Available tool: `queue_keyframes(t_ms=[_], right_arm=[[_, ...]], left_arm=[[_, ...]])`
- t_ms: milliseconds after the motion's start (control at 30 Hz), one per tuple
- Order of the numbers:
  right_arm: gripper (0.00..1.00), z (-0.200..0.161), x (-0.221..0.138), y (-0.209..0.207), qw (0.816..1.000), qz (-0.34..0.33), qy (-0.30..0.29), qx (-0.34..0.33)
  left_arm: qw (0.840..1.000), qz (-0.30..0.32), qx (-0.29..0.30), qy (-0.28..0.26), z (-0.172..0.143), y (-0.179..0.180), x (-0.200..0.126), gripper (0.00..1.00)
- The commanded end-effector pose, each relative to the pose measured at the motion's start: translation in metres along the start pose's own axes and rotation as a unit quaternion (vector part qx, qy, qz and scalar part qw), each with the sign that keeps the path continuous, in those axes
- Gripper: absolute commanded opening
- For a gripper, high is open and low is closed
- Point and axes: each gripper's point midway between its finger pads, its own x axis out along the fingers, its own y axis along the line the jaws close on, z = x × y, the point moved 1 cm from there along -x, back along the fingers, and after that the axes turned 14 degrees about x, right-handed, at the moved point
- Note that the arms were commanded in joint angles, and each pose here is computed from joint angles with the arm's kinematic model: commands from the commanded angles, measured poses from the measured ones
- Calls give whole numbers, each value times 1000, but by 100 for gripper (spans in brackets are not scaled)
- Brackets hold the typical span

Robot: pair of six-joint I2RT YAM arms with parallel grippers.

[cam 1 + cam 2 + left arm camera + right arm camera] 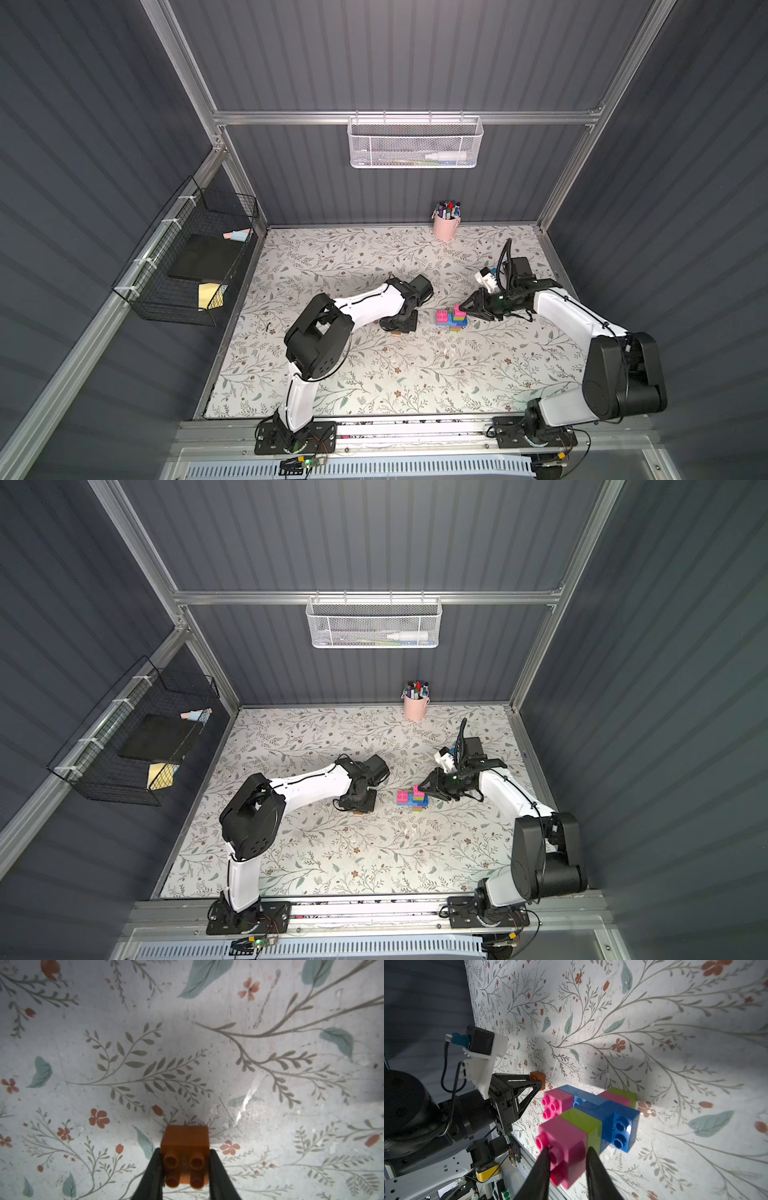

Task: Assemble the number 4 with lego
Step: Pick up the lego brick from the center of the board.

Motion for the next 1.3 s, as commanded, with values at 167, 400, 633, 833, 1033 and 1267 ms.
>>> queue_keyframes(t_ms=[167,400,633,833,1033,1267], right_arm=[[31,-24,15,-61,991,-116,36,52],[31,-25,17,-61,991,-116,41,50],[31,-27,20,-60,991,-118,45,48],[31,-28,20,-60,991,-119,45,47],[31,-28,20,-61,990,-123,44,48],[31,-30,20,-68,988,-136,44,56]], left_arm=[[998,-27,-32,-53,24,-8,-43,22],[993,-61,-59,-84,37,-24,-79,20],[985,-102,-88,-105,45,-41,-104,19],[982,-125,-93,-108,48,-58,-113,19],[978,-146,-101,-107,54,-72,-118,19],[977,-161,-101,-95,53,-94,-113,19]])
